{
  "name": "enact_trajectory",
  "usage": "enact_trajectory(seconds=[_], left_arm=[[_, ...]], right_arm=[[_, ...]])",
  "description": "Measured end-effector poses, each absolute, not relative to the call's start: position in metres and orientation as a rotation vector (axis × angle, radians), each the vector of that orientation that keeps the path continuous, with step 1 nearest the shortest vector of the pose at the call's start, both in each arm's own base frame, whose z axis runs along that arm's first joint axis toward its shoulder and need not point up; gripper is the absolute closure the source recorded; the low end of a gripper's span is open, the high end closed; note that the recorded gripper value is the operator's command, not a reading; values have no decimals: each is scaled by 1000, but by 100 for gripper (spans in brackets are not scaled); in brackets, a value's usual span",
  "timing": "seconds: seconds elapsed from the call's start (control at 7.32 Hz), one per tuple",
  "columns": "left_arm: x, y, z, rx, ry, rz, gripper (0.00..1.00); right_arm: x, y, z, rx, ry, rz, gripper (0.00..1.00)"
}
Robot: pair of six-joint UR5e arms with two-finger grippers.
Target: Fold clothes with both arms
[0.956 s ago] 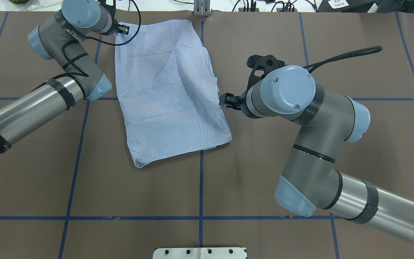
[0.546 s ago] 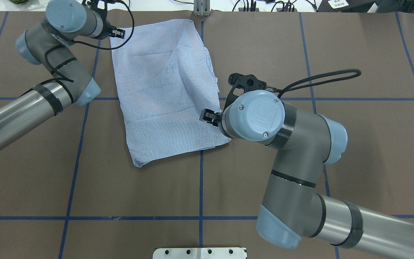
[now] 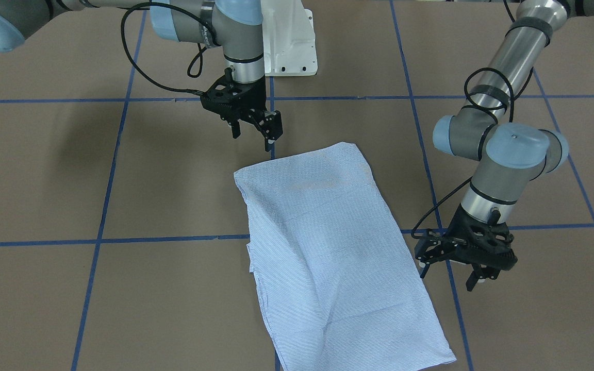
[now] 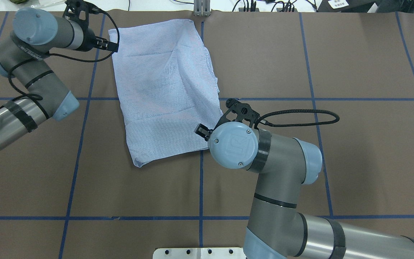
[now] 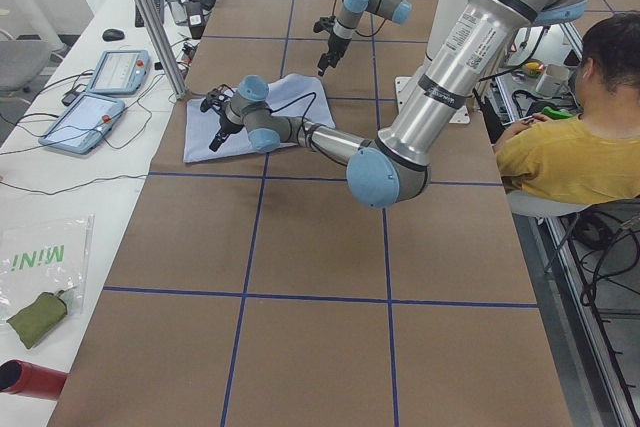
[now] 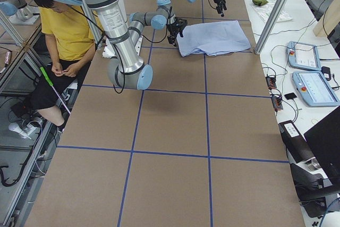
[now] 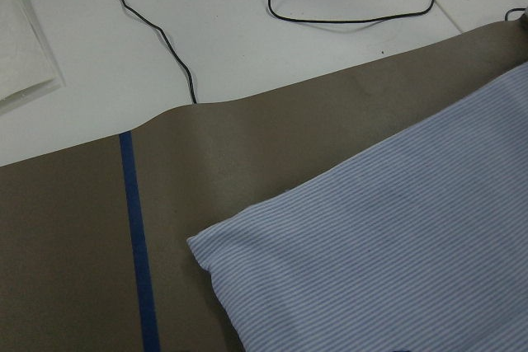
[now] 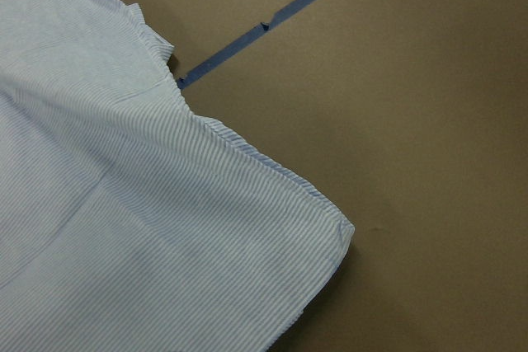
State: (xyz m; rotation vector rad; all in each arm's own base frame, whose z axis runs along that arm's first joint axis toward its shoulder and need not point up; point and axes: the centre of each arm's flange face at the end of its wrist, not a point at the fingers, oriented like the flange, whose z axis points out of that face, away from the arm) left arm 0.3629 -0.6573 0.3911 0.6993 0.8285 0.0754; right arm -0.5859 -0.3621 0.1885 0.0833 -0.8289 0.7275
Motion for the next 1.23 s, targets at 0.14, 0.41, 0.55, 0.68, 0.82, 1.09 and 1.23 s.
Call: enact_trajectory(seconds=[0.14, 0.41, 0.55, 0.68, 0.82, 1.09, 1.23], left_arm=[[361, -653, 391, 701, 833, 76, 0], [360, -650, 393, 700, 834, 77, 0], [360, -649, 394, 700, 834, 77, 0], [358, -647, 395, 700, 835, 77, 0], [356, -644, 397, 701, 836, 78, 0], [354, -641, 399, 702, 836, 78, 0], [353, -640, 399, 701, 836, 78, 0]], right_arm=[[-609, -368, 188, 83, -804, 765, 10], [-633, -373, 194, 93, -766, 804, 13], [-638, -373, 198, 98, -755, 812, 15], [-644, -374, 200, 101, -744, 817, 21], [-651, -376, 200, 101, -735, 820, 24], [-663, -379, 199, 107, -717, 822, 32], [-666, -379, 200, 111, -711, 820, 48]])
